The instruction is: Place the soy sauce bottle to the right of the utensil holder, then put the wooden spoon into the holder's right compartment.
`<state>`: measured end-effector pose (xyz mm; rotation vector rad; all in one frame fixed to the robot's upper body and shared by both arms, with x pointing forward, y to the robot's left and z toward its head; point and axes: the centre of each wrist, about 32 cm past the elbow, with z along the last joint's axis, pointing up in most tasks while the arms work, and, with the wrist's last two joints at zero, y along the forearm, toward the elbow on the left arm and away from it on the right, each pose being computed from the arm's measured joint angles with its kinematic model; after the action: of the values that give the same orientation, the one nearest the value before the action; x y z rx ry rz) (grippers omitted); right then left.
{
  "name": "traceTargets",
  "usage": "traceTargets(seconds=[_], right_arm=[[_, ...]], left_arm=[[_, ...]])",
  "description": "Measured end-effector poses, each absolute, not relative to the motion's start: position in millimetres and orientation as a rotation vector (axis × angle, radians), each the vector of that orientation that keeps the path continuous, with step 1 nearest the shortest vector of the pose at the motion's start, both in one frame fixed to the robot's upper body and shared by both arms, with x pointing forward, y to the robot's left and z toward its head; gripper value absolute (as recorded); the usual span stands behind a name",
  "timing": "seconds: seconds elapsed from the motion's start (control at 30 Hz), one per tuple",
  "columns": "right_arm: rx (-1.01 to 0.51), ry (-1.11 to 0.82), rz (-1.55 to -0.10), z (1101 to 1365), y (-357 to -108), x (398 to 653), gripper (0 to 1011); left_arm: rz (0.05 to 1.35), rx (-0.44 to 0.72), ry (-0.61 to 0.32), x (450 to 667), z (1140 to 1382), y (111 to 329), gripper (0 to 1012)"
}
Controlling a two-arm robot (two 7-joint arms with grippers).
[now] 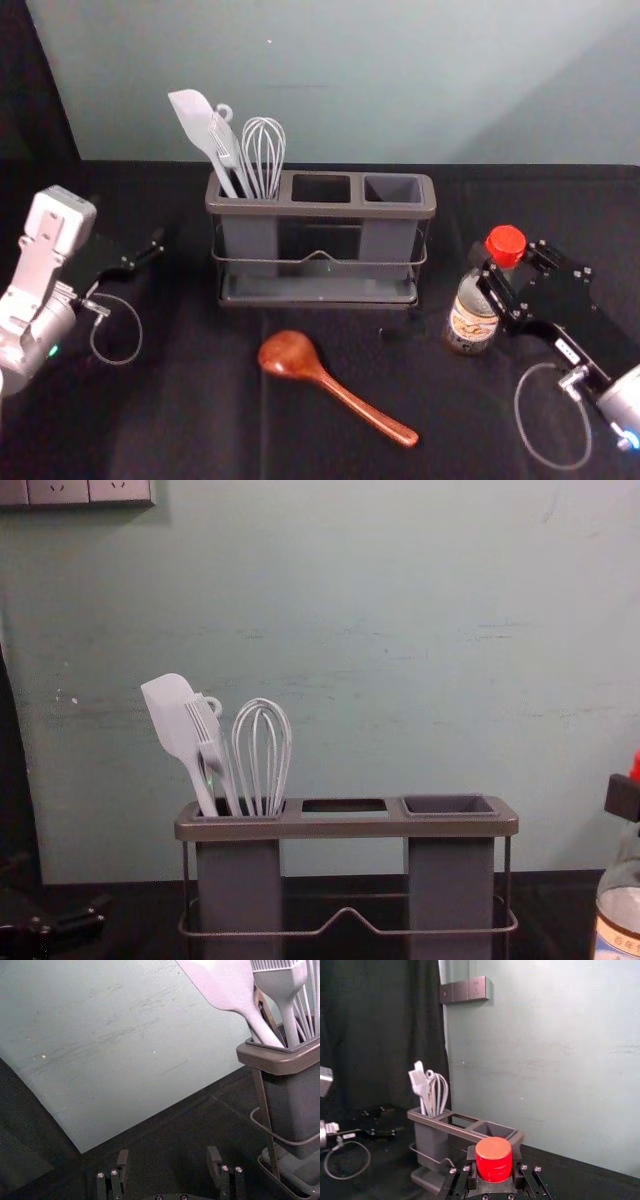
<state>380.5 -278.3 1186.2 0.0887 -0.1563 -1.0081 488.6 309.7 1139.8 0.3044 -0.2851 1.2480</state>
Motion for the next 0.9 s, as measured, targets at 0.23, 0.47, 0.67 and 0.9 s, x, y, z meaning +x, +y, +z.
traceTargets(seconds=[0.23, 0.47, 0.67, 0.9], right_arm=[[0.043, -0.184, -1.025, 1189.6, -281.4, 392.4, 383], [0.008, -0.192, -1.045, 1188.6, -285.5, 410.3, 383], [-0.004, -0.183, -1.048, 1187.2, -286.7, 425.7, 383], [-0.018, -0.19, -1.048, 1180.4, -287.0, 445.1, 383]], left_arm=[[1.248, 0.304, -0.285, 488.6, 1139.8, 309.7, 1000], [1.248, 0.304, -0.285, 488.6, 1139.8, 309.7, 1000], [1.248, 0.305, -0.285, 488.6, 1139.8, 309.7, 1000], [1.248, 0.304, -0.285, 488.6, 1139.8, 309.7, 1000]])
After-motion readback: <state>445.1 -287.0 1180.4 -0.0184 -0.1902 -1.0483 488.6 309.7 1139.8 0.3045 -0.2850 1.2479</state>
